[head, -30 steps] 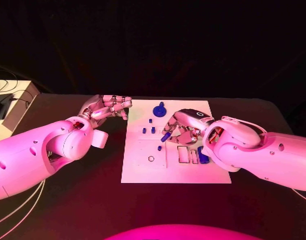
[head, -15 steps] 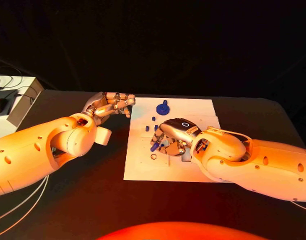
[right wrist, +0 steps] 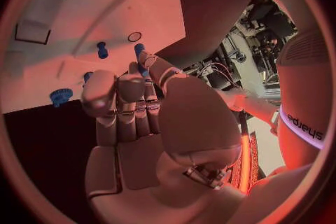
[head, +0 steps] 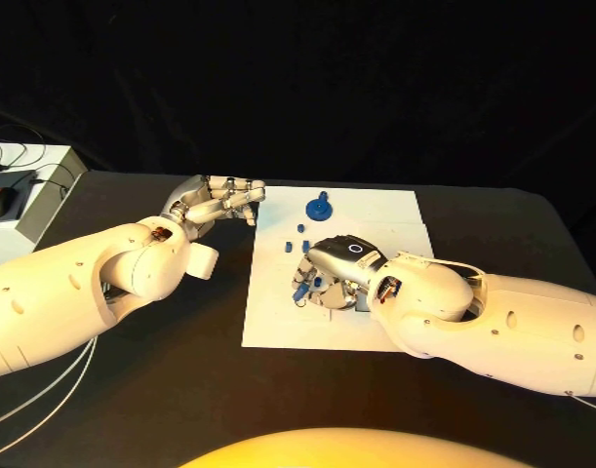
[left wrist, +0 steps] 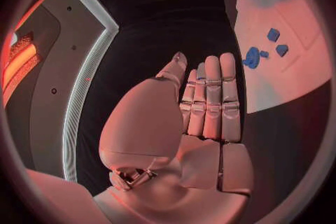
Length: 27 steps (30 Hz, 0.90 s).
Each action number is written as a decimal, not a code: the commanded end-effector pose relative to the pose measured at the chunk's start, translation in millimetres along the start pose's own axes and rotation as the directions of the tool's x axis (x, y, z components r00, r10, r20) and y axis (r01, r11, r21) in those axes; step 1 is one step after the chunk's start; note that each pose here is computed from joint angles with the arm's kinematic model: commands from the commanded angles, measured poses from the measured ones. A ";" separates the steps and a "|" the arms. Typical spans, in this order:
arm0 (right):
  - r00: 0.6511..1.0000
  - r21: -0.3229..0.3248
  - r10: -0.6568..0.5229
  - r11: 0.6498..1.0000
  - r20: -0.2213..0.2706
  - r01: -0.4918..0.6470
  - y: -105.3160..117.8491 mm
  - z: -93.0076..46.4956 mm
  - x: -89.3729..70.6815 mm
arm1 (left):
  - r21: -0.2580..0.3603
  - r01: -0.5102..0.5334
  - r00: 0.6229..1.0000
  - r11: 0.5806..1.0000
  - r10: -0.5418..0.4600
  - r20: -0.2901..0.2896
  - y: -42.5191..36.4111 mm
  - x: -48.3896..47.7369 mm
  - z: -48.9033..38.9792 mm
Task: Assemble the parts on the task board
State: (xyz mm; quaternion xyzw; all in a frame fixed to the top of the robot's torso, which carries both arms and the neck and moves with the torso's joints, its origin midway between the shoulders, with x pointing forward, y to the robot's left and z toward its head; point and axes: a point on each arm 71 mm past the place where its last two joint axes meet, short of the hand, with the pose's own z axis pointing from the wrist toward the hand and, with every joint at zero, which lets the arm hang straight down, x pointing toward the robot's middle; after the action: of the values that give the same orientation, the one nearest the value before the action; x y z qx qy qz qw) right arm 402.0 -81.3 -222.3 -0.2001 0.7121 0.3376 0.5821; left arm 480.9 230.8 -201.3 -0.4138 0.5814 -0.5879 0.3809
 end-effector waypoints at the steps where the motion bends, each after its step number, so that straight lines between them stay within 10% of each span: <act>1: 0.999 -0.001 -0.036 0.999 -0.031 0.036 0.2 -0.7 2.9 | 0.005 0.005 1.000 1.000 -0.005 -0.014 -0.5 1.7 0.0; 27: 0.994 0.012 -0.081 0.997 -0.079 0.082 -4.8 3.2 14.1 | 0.004 0.003 1.000 1.000 -0.003 -0.011 -0.6 0.6 -0.5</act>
State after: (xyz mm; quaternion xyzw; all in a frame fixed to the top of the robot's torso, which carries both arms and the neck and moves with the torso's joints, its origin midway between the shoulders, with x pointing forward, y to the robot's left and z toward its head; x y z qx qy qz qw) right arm 404.1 -80.2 -234.4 -0.2243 0.7249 0.3124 0.5715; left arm 480.8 232.1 -201.3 -0.4143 0.5816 -0.5868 0.3817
